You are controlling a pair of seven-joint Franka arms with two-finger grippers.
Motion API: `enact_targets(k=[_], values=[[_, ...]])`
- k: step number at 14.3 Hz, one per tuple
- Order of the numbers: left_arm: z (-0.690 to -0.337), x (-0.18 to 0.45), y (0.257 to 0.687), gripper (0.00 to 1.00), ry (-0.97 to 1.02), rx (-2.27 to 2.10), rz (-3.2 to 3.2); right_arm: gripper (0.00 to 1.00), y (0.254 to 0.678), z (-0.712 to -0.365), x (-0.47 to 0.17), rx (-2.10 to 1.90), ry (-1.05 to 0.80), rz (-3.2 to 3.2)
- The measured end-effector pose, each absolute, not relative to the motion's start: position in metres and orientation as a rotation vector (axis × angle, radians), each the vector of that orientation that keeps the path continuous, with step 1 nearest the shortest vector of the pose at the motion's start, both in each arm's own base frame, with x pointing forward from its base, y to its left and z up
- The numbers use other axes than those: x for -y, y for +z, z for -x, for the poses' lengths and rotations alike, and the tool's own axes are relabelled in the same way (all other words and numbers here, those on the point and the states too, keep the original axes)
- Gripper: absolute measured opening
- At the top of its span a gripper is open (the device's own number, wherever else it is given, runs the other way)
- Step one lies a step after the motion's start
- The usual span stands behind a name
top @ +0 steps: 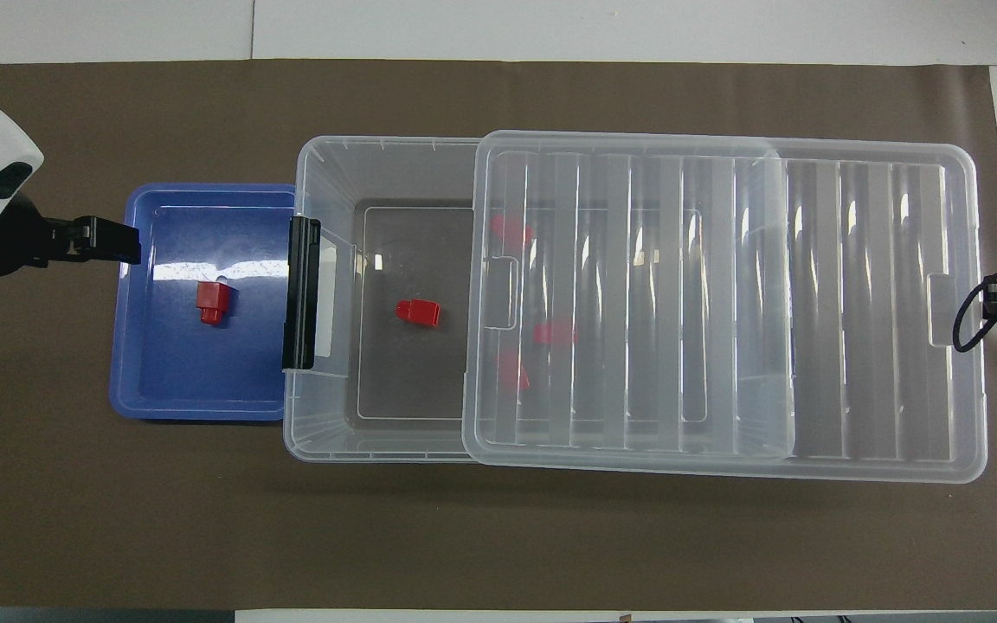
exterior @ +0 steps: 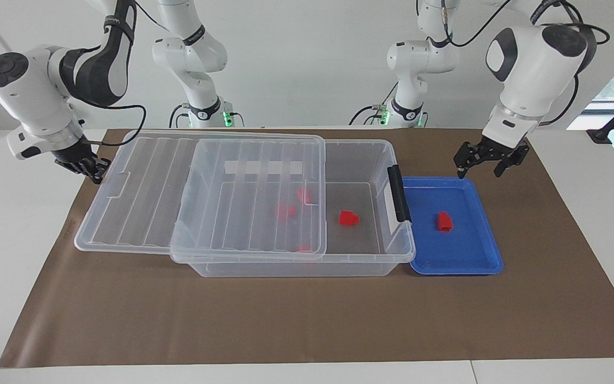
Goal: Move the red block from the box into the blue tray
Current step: 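Withdraw the left gripper to rest while the right gripper grips the lid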
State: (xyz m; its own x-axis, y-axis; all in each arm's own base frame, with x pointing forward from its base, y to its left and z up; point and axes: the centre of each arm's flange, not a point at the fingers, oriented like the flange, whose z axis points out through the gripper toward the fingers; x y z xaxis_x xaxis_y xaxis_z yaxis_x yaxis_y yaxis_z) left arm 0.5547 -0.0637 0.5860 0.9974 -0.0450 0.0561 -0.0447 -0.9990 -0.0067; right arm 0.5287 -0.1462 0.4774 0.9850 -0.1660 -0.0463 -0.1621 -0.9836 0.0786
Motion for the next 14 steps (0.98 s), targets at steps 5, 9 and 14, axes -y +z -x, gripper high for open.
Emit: enact_targets(k=[5, 9, 14], values=[[-0.547, 0.026, 0.633, 1.0, -0.026, 0.051, 3.178, 0.01, 0.478, -0.53, 0.142, 0.262, -0.078, -3.054], [-0.55, -0.007, 0.643, 1.0, -0.005, 0.02, 3.208, 0.01, 0.478, -0.531, 0.137, 0.275, -0.075, -3.052], [-0.555, 0.016, 0.636, 1.0, 0.011, -0.115, 3.198, 0.01, 0.478, -0.534, 0.125, 0.293, -0.07, -3.048]])
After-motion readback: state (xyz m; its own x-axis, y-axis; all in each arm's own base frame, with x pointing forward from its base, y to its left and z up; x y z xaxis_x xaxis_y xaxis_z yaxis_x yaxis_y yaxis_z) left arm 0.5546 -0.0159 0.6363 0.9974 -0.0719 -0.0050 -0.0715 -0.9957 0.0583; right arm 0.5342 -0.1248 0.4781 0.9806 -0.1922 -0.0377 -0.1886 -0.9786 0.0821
